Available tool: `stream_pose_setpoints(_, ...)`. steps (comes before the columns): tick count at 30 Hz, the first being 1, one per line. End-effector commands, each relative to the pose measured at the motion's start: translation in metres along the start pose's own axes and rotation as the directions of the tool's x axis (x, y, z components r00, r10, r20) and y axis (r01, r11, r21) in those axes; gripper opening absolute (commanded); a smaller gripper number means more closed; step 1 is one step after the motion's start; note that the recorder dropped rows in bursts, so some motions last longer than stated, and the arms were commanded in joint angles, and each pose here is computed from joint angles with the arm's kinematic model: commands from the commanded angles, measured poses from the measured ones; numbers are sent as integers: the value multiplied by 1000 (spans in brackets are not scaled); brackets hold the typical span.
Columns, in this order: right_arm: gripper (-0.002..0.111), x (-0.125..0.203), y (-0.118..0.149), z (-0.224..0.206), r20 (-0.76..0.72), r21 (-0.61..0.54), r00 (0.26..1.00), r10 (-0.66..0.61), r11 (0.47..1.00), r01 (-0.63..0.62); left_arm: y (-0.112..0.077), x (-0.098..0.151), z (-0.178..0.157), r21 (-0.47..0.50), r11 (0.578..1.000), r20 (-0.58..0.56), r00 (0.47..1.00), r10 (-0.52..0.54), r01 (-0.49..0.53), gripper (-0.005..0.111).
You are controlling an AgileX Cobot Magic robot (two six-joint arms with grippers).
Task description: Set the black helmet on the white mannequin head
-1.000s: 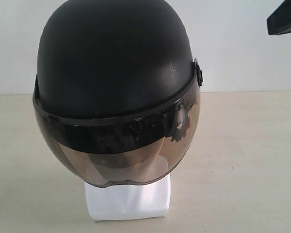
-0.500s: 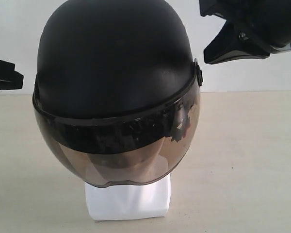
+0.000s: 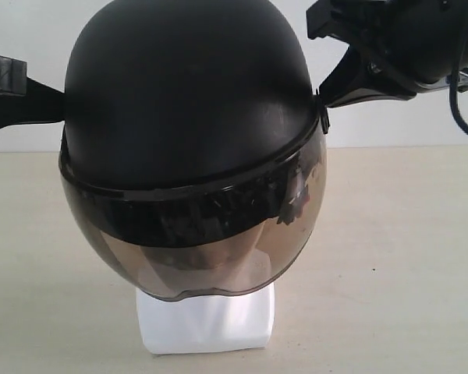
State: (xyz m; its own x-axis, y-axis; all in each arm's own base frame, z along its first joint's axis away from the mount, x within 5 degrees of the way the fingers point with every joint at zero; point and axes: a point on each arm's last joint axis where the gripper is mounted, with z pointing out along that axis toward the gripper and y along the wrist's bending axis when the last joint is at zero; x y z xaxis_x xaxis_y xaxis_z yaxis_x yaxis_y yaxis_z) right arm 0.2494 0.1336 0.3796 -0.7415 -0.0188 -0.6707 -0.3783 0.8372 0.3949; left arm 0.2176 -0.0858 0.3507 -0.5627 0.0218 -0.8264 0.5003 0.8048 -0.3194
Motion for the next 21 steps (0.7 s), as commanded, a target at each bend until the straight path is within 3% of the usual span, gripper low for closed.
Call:
stream_pose_setpoints(1,0,-1,0,10,-15,-17,1000,15,1000,-16,-9,3,1,83,996,-30,999,-36,39,4)
stream_pose_setpoints(5,0,-1,-1,13,-16,-21,1000,20,1000,-20,-12,1,0,120,991,-12,998,-59,60,4)
stream_pose_setpoints(11,0,-2,-3,21,-15,-24,999,34,999,-34,-22,-11,-8,175,984,-8,1000,-12,13,4)
stream_pose_setpoints(21,0,-5,-4,29,4,-31,1000,24,999,-24,-27,-21,-15,179,984,-6,1000,14,-13,4)
